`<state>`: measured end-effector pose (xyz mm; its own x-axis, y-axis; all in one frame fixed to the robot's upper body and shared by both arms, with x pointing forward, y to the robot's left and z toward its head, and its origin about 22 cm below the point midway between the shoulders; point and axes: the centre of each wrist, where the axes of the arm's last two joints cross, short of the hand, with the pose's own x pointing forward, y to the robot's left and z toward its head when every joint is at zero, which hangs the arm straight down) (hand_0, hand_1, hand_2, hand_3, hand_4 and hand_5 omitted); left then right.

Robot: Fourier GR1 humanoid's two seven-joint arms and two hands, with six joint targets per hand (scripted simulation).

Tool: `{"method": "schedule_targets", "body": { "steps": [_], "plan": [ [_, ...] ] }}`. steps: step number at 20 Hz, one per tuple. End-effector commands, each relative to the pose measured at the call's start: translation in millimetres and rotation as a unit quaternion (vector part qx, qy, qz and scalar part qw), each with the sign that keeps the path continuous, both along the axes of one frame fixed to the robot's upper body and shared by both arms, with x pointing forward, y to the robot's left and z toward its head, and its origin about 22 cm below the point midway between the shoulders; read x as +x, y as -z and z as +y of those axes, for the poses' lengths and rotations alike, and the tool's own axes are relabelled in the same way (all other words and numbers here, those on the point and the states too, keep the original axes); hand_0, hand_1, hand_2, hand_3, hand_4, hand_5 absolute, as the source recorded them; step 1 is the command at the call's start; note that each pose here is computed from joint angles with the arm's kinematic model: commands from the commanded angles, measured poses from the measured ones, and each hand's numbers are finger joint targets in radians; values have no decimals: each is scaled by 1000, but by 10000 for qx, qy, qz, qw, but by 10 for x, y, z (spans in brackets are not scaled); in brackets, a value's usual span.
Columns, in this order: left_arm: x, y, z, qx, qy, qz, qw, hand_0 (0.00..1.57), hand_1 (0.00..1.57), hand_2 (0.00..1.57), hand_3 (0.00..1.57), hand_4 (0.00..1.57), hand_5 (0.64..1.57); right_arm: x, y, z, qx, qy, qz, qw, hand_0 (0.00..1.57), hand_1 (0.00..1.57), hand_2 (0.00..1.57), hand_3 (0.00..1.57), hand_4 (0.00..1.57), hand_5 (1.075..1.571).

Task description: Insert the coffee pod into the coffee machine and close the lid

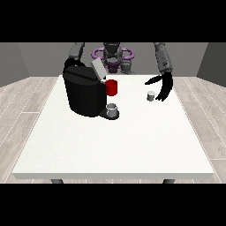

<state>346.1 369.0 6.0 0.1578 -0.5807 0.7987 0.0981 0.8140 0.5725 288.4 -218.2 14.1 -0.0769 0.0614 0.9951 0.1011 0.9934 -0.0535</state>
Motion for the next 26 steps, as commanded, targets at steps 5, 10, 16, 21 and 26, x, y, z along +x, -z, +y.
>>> {"method": "schedule_targets", "body": {
  "steps": [5,10,16,21,26],
  "plan": [
    [-61,118,102,916,170,275,9953,568,568,698,414,0,1571,-28,-47,-1,43,-61,218,9997,0,0,0,0,515,1571],
    [50,162,-83,1214,191,-109,9924,673,673,809,551,0,1571,32,-92,-67,35,-114,-59,9999,0,0,0,0,524,1571],
    [147,119,-129,1291,10,-520,9903,837,837,974,737,391,1571,7,2,135,273,10,-62,9996,0,0,0,0,514,1571],
    [127,80,68,1805,-28,-671,9813,987,987,1095,867,286,1571,70,-260,50,159,-87,-334,9993,0,0,0,0,426,1571],
    [181,43,45,2021,109,-448,9783,1115,1115,1173,966,280,1571,76,-207,102,188,-131,-232,9995,0,0,0,0,430,1571]
  ]
}}
